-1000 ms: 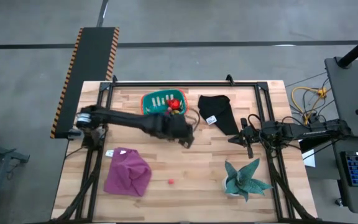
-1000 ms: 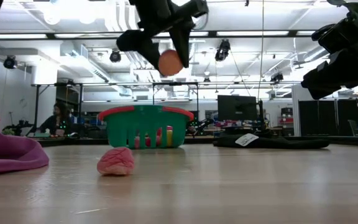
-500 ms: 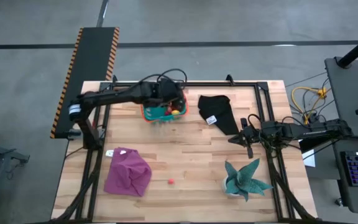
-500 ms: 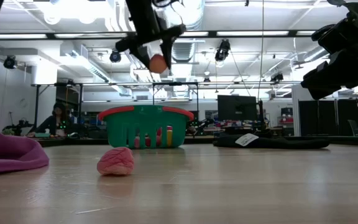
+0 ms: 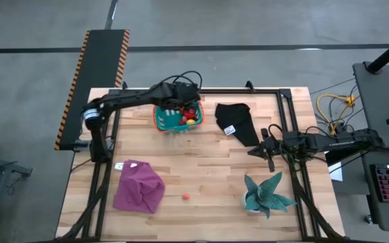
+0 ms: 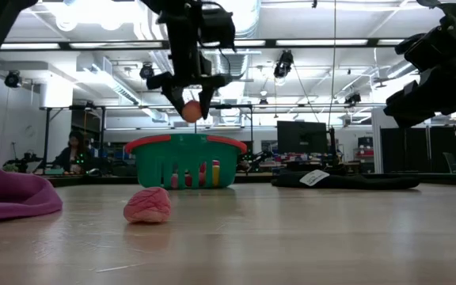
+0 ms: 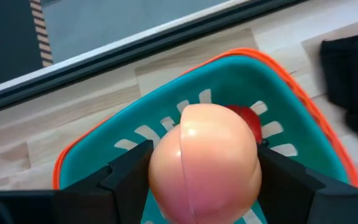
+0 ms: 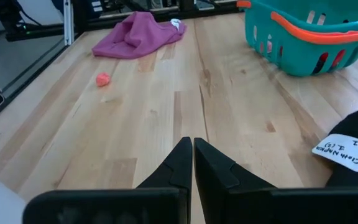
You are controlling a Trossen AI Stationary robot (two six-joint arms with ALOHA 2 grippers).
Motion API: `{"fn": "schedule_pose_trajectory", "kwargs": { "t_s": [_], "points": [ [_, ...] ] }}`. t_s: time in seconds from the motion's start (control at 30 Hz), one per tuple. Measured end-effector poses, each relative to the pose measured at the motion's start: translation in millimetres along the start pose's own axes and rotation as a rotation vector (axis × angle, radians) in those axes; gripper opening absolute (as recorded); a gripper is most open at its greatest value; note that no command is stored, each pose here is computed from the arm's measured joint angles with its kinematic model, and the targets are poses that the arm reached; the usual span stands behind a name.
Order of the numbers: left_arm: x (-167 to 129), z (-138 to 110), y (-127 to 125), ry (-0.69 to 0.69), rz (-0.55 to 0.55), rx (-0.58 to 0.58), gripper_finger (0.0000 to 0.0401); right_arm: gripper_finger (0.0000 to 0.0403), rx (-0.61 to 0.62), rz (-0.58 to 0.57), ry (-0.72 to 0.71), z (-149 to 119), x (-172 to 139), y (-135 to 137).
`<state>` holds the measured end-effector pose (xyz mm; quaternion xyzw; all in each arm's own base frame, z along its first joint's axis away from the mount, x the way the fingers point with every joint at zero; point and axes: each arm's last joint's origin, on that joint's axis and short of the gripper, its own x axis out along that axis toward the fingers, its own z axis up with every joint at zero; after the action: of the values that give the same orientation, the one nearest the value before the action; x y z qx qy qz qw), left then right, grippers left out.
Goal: Pick and placing Produce into tupperware
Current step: Put the big pink peach into the basket
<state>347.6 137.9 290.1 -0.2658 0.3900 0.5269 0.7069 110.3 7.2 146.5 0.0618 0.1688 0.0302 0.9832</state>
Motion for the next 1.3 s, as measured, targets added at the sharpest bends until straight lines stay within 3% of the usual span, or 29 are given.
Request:
{"fn": "schedule_pose_trajectory", "kwargs": {
  "t_s": [0.57,1.3],
  "points": [
    [52.1,-9.2,-18.2,0.055,0.071,0.072,0.0231,0.0009,0.001,-0.004,0.029,-2.1,1.9,-0.4],
    [66.0,-11.7,-26.5,-0.004,0.006,0.061,0.0231,0.0009,0.001,-0.005,0.033,-2.4,2.4,-0.4]
  ]
}}
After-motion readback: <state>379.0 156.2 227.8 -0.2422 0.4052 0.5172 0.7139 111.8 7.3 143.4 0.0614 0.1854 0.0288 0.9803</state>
